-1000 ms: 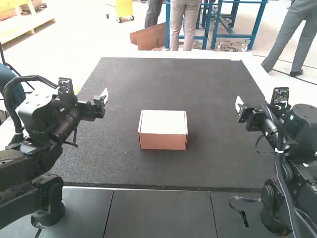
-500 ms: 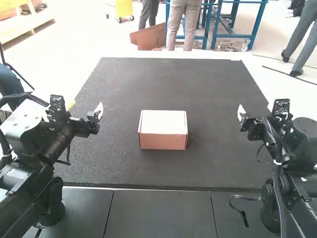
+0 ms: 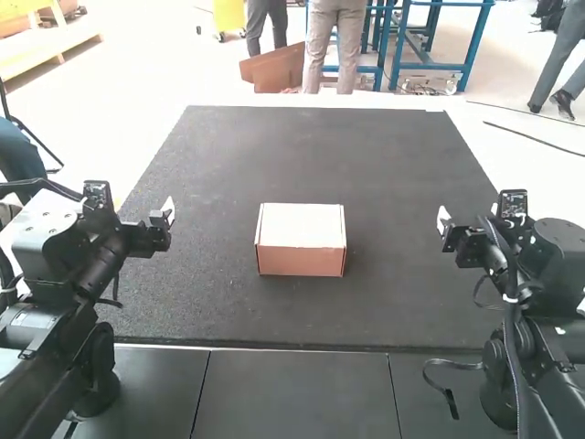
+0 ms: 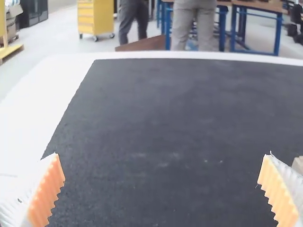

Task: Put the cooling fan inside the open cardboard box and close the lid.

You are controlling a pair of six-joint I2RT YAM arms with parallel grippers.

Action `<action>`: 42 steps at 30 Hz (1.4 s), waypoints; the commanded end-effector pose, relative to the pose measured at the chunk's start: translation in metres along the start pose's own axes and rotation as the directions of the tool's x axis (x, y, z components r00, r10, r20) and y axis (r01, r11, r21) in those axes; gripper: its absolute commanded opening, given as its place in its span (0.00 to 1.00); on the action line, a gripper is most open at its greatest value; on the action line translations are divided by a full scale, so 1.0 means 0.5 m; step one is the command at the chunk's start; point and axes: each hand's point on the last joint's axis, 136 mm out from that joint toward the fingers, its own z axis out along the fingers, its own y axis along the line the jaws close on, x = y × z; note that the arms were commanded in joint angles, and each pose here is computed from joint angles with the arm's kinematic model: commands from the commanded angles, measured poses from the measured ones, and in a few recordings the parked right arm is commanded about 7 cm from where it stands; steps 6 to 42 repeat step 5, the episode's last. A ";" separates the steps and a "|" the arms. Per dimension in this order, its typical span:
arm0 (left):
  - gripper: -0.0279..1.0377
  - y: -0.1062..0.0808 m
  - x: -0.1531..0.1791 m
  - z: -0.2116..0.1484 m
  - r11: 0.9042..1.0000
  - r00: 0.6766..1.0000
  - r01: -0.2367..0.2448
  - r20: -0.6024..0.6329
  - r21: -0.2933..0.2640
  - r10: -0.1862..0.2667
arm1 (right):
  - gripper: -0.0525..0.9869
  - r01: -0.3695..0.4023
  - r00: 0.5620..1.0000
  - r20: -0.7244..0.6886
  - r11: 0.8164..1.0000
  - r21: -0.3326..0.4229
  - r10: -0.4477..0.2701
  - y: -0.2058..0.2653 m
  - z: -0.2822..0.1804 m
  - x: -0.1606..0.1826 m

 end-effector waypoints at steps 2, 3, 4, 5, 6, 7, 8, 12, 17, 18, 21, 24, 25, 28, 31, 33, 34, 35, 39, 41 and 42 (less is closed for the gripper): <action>0.93 0.006 -0.009 -0.001 1.000 1.000 -0.011 0.026 -0.010 0.011 | 0.93 0.016 1.000 -0.009 1.000 0.026 -0.016 -0.010 -0.001 0.006; 0.93 0.006 -0.010 -0.001 1.000 1.000 -0.011 0.028 -0.010 0.011 | 0.93 0.024 1.000 -0.011 0.999 0.022 -0.024 -0.009 -0.001 0.007; 0.93 0.005 -0.011 -0.001 1.000 0.999 -0.021 0.031 -0.007 0.022 | 0.93 0.024 1.000 -0.009 0.999 0.021 -0.024 -0.008 -0.001 0.006; 0.93 0.003 -0.010 -0.001 1.000 0.999 -0.025 0.029 -0.004 0.025 | 0.93 0.024 1.000 -0.009 0.999 0.021 -0.024 -0.008 -0.001 0.006; 0.93 0.003 -0.010 -0.001 1.000 0.999 -0.025 0.029 -0.004 0.025 | 0.93 0.024 1.000 -0.009 0.999 0.021 -0.024 -0.008 -0.001 0.006; 0.93 0.003 -0.010 -0.001 1.000 0.999 -0.025 0.029 -0.004 0.025 | 0.93 0.024 1.000 -0.009 0.999 0.021 -0.024 -0.008 -0.001 0.006; 0.93 0.003 -0.010 -0.001 1.000 0.999 -0.025 0.029 -0.004 0.025 | 0.93 0.024 1.000 -0.009 0.999 0.021 -0.024 -0.008 -0.001 0.006; 0.93 0.003 -0.010 -0.001 1.000 0.999 -0.025 0.029 -0.004 0.025 | 0.93 0.024 1.000 -0.009 0.999 0.021 -0.024 -0.008 -0.001 0.006; 0.93 0.003 -0.010 -0.001 1.000 0.999 -0.025 0.029 -0.004 0.025 | 0.93 0.024 1.000 -0.009 0.999 0.021 -0.024 -0.008 -0.001 0.006; 0.93 0.003 -0.010 -0.001 1.000 0.999 -0.025 0.029 -0.004 0.025 | 0.93 0.024 1.000 -0.009 0.999 0.021 -0.024 -0.008 -0.001 0.006; 0.93 0.003 -0.010 -0.001 1.000 0.999 -0.025 0.029 -0.004 0.025 | 0.93 0.024 1.000 -0.009 0.999 0.021 -0.024 -0.008 -0.001 0.006; 0.93 0.003 -0.010 -0.001 1.000 0.999 -0.025 0.029 -0.004 0.025 | 0.93 0.024 1.000 -0.009 0.999 0.021 -0.024 -0.008 -0.001 0.006; 0.93 0.003 -0.010 -0.001 1.000 0.999 -0.025 0.029 -0.004 0.025 | 0.93 0.024 1.000 -0.009 0.999 0.021 -0.024 -0.008 -0.001 0.006; 0.93 0.003 -0.010 -0.001 1.000 0.999 -0.025 0.029 -0.004 0.025 | 0.93 0.024 1.000 -0.009 0.999 0.021 -0.024 -0.008 -0.001 0.006; 0.93 0.003 -0.010 -0.001 1.000 0.999 -0.025 0.029 -0.004 0.025 | 0.93 0.024 1.000 -0.009 0.999 0.021 -0.024 -0.008 -0.001 0.006; 0.93 0.003 -0.010 -0.001 1.000 0.999 -0.025 0.029 -0.004 0.025 | 0.93 0.024 1.000 -0.009 0.999 0.021 -0.024 -0.008 -0.001 0.006; 0.93 0.003 -0.010 -0.001 1.000 0.999 -0.025 0.029 -0.004 0.025 | 0.93 0.024 1.000 -0.009 0.999 0.021 -0.024 -0.008 -0.001 0.006; 0.93 0.003 -0.010 -0.001 1.000 0.999 -0.025 0.029 -0.004 0.025 | 0.93 0.024 1.000 -0.009 0.999 0.021 -0.024 -0.008 -0.001 0.006; 0.93 0.003 -0.010 -0.001 1.000 0.999 -0.025 0.029 -0.004 0.025 | 0.93 0.024 1.000 -0.009 0.999 0.021 -0.024 -0.008 -0.001 0.006; 0.93 0.003 -0.010 -0.001 1.000 0.999 -0.025 0.029 -0.004 0.025 | 0.93 0.024 1.000 -0.009 0.999 0.021 -0.024 -0.008 -0.001 0.006; 0.93 0.003 -0.010 -0.001 1.000 0.999 -0.025 0.029 -0.004 0.025 | 0.93 0.024 1.000 -0.009 0.999 0.021 -0.024 -0.008 -0.001 0.006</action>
